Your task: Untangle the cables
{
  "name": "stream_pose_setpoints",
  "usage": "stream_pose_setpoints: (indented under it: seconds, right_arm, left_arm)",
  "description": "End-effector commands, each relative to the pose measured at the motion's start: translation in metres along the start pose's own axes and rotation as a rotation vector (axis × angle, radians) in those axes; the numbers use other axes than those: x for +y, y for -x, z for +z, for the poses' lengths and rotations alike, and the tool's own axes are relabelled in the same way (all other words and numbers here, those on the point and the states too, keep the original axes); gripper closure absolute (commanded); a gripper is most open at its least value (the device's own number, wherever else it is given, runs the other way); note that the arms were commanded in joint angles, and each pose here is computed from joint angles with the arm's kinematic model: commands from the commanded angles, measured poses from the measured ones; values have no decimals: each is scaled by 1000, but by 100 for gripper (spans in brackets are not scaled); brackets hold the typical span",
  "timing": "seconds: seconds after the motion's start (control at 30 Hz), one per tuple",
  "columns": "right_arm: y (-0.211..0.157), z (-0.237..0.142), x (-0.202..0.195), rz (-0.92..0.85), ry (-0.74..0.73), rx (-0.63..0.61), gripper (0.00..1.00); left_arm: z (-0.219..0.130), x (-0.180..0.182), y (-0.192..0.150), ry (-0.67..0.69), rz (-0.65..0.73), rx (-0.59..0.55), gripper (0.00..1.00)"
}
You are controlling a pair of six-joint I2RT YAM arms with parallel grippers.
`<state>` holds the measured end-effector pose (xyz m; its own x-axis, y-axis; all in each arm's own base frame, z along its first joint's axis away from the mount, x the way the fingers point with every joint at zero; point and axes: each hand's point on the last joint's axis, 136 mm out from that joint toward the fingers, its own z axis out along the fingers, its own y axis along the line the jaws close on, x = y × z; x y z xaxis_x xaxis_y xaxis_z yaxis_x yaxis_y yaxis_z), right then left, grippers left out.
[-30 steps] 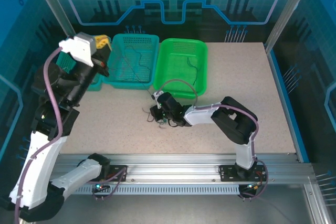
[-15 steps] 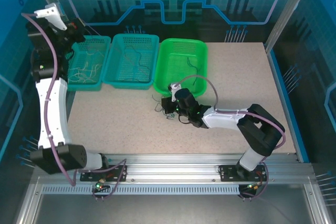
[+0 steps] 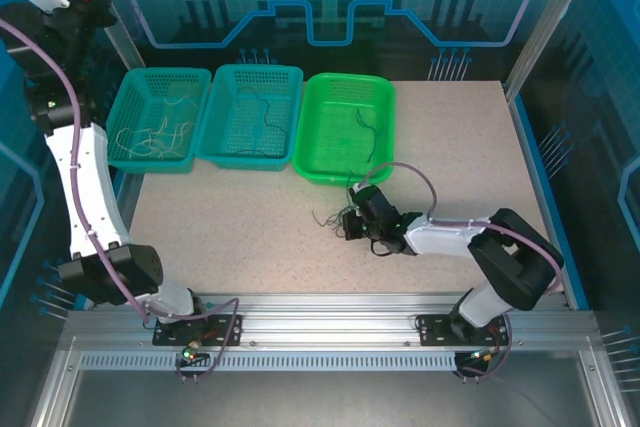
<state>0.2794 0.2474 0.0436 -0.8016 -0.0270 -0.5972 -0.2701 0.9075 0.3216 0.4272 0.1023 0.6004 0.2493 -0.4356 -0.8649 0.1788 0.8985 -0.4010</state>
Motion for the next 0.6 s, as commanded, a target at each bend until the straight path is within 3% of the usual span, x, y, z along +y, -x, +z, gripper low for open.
stream_pose_setpoints:
  seconds: [0.0, 0.13, 0.33, 0.57]
  right_arm:
    - [-17, -12, -20, 2, -50, 31, 98]
    - [-17, -20, -21, -16, -60, 34, 96]
    - [-16, -27, -24, -7, -64, 15, 95]
    - [-24, -24, -28, 2, -75, 40, 96]
  left_arm:
    - [12, -1, -21, -77, -40, 47, 100]
    - [18, -13, -31, -149, -25, 62, 100]
    - [25, -23, -16, -183, 7, 31, 100]
    - [43, -61, -2, -282, 33, 5, 100]
